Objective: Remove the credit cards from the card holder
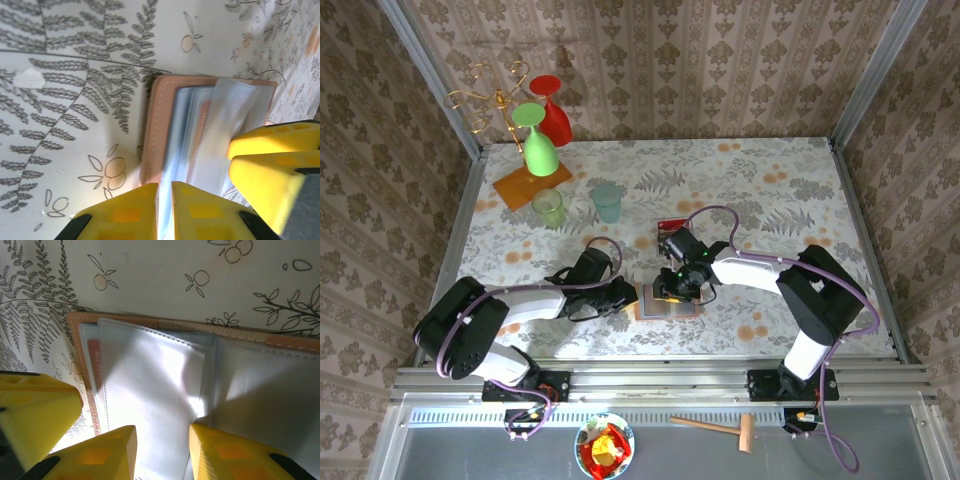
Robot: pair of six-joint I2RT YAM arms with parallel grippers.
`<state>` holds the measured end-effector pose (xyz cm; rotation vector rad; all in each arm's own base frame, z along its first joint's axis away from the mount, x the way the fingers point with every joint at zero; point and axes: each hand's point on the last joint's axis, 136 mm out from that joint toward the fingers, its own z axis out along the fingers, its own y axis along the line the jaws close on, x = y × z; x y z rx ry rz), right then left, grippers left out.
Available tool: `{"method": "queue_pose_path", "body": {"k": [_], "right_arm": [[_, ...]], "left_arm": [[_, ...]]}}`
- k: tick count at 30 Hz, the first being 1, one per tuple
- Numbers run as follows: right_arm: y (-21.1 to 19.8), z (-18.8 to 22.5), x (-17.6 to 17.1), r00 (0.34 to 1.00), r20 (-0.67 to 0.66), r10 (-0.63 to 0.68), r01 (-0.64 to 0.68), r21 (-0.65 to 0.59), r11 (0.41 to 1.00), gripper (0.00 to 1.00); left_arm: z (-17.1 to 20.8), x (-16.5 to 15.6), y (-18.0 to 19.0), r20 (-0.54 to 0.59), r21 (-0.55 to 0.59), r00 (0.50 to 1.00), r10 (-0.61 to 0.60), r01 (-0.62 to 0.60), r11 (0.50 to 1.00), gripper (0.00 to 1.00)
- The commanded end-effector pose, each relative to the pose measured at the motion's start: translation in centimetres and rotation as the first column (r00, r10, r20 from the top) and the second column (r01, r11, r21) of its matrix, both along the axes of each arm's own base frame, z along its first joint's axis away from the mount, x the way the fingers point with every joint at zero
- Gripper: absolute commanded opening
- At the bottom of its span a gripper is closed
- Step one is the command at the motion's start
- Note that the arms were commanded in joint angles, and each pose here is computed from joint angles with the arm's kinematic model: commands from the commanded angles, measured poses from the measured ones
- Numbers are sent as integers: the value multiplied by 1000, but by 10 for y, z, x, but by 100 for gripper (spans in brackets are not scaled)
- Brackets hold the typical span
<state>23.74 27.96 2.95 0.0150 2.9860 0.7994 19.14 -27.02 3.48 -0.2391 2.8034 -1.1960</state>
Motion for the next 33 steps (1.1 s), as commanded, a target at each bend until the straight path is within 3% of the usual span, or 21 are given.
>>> {"method": "queue_pose_path", "body": {"k": [1,33], "right_arm": [[-3,3,-3,1000,-5,-2,2,17,1000,35],[-7,-2,-3,999,-25,-22,26,160,987,33]], "left_arm": [[11,5,0,28,10,1000,-7,7,1000,16],[23,14,-36,32,-33,998,-60,61,998,28]]}}
